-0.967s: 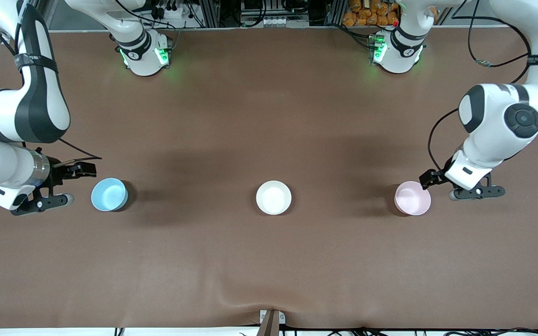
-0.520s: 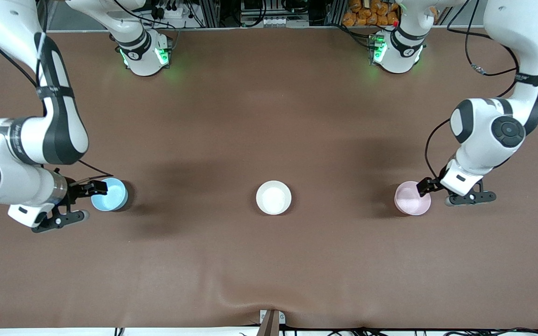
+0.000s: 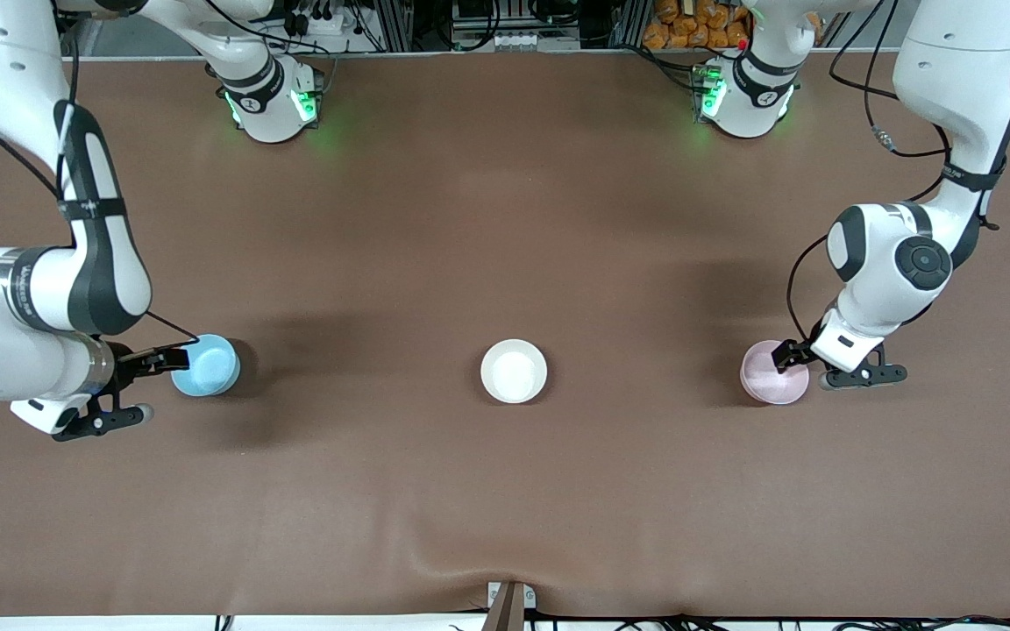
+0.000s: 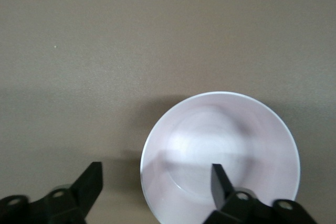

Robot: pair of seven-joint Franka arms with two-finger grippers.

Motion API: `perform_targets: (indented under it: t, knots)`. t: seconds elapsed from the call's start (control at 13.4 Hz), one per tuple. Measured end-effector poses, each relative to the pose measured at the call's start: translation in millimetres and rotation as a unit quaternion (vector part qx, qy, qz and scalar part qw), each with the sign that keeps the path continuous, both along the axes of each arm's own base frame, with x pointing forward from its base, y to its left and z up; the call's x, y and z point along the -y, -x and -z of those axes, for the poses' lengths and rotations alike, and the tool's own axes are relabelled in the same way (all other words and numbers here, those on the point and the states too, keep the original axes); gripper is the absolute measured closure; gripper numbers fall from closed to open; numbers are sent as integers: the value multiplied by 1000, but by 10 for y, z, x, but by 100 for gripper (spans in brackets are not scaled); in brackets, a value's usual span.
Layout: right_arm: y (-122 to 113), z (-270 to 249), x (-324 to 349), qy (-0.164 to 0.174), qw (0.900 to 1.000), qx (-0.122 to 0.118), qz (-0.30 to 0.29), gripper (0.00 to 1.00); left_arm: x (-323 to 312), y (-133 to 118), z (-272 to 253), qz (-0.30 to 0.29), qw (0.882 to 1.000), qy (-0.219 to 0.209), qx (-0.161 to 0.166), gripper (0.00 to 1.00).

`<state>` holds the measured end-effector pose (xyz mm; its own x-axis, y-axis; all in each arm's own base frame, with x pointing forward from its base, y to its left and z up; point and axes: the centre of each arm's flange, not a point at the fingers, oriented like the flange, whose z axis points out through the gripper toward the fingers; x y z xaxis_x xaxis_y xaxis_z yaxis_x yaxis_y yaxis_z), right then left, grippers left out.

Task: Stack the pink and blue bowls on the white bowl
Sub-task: 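Grasp the blue bowl with the right gripper while the left gripper grasps the pink bowl, then place the pink bowl onto the white bowl with the left gripper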

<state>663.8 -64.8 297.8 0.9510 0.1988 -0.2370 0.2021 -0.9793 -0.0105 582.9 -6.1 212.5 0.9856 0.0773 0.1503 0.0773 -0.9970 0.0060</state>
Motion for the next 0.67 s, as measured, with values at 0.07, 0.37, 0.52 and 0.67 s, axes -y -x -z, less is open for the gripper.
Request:
perform_targets:
  t: [0.07,0.37,0.52,0.67]
  knots:
    - [4,167,198,0,1000,0,14,0,3,1,52,0,1000,0,2,28]
    - [32,591,586,-2,999,-1,43,0,-21,12,193,-2,1000,1,3,75]
    - [55,700,617,-16,998,-7,57,0,1,-7,160,0,1000,2,8,95]
    - [86,811,684,-39,996,-11,83,0,145,-26,97,10,1000,8,14,96]
